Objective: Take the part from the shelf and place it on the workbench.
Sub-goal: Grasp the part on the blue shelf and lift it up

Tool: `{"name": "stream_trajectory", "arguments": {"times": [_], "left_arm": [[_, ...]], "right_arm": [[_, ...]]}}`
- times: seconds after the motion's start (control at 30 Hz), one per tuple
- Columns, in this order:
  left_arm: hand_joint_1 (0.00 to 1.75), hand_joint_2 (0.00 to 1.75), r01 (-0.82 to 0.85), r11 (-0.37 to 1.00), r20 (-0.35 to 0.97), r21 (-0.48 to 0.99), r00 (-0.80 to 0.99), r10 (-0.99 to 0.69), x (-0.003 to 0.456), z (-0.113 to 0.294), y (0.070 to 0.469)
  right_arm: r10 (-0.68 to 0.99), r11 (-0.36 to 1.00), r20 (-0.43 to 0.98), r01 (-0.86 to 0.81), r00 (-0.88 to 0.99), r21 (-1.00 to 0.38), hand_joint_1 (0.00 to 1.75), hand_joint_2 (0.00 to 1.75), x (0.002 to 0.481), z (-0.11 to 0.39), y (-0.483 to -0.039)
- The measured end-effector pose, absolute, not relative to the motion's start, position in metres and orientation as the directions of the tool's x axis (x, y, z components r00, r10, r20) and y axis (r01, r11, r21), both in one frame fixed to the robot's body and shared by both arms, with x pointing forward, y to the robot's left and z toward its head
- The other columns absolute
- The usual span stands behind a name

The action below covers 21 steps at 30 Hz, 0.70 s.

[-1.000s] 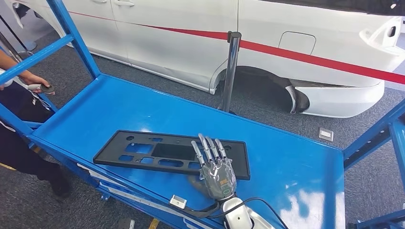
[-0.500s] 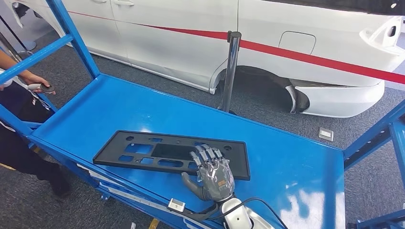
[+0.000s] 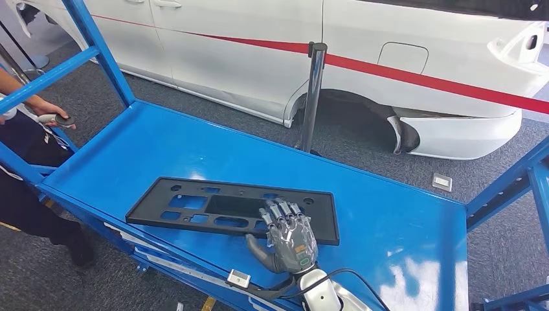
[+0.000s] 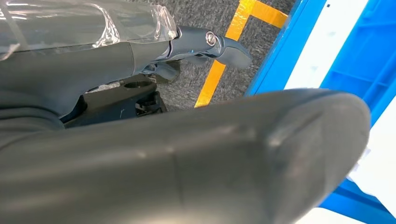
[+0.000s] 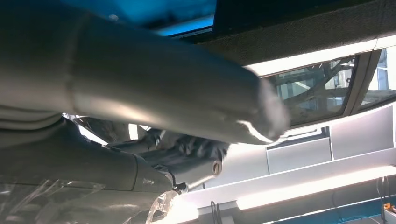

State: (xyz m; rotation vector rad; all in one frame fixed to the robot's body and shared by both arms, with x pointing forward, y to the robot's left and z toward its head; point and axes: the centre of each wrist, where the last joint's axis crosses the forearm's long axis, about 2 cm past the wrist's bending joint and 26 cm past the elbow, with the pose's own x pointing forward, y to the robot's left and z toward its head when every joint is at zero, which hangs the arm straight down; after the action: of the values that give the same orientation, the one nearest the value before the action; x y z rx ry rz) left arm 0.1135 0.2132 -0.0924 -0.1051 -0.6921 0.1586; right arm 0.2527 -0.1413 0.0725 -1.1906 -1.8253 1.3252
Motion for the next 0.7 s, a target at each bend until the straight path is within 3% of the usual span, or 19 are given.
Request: {"name": "stream_trajectory", "arguments": {"times": [0.57,0.7], "left_arm": [[0.0,0.0,-0.112,0.977,0.628,-0.179,0.752,0.201,0.1118,-0.0927,0.2126],[0.0,0.0,-0.114,0.977,0.628,-0.183,0.751,0.205,0.1119,-0.0927,0.2125]], "right_arm": [[0.902,0.115,-0.037,0.322,-0.431,-0.94,0.0,0.0,0.2508,0.0732,-0.1408],[0.901,0.117,-0.037,0.323,-0.432,-0.939,0.0,1.75,0.2505,0.0735,-0.1406]]}}
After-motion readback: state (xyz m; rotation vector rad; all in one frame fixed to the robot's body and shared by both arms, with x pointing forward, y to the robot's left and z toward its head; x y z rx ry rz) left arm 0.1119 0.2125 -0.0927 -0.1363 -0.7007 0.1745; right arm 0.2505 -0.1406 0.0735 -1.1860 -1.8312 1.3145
